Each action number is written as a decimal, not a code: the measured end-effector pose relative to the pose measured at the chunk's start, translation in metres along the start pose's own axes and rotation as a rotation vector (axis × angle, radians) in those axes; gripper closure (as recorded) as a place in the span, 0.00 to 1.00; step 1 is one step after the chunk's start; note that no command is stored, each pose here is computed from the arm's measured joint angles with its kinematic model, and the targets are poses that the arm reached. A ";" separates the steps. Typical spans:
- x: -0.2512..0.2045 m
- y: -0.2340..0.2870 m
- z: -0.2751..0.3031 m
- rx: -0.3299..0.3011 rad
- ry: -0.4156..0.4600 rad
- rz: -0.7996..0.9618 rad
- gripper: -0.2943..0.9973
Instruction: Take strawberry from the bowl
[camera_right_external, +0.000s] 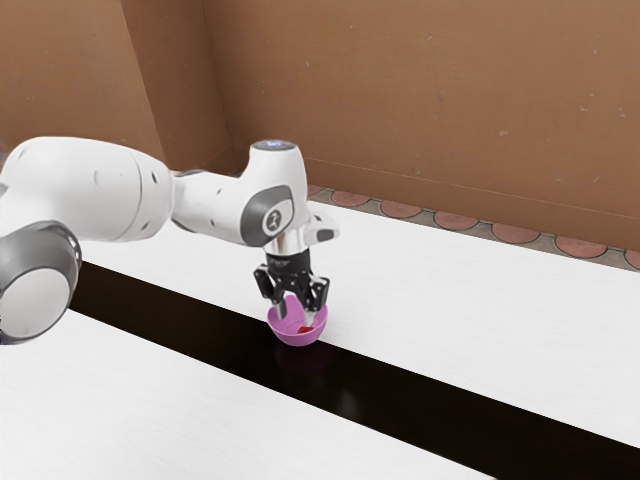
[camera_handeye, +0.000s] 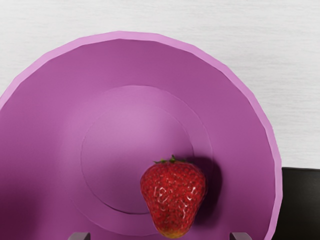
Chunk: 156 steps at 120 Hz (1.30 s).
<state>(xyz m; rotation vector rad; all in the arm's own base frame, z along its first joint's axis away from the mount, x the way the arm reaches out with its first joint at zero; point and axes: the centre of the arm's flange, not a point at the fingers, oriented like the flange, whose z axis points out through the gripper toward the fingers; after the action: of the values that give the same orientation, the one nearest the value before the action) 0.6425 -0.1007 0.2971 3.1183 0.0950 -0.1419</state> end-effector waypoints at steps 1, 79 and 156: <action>0.000 0.000 0.001 0.000 0.001 -0.001 0.51; 0.015 0.002 0.023 -0.002 0.019 -0.015 0.52; 0.019 -0.004 0.036 0.006 0.008 -0.025 0.64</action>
<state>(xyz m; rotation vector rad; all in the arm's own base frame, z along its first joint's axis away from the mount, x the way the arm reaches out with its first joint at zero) 0.6575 -0.0963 0.2598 3.1249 0.1338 -0.1309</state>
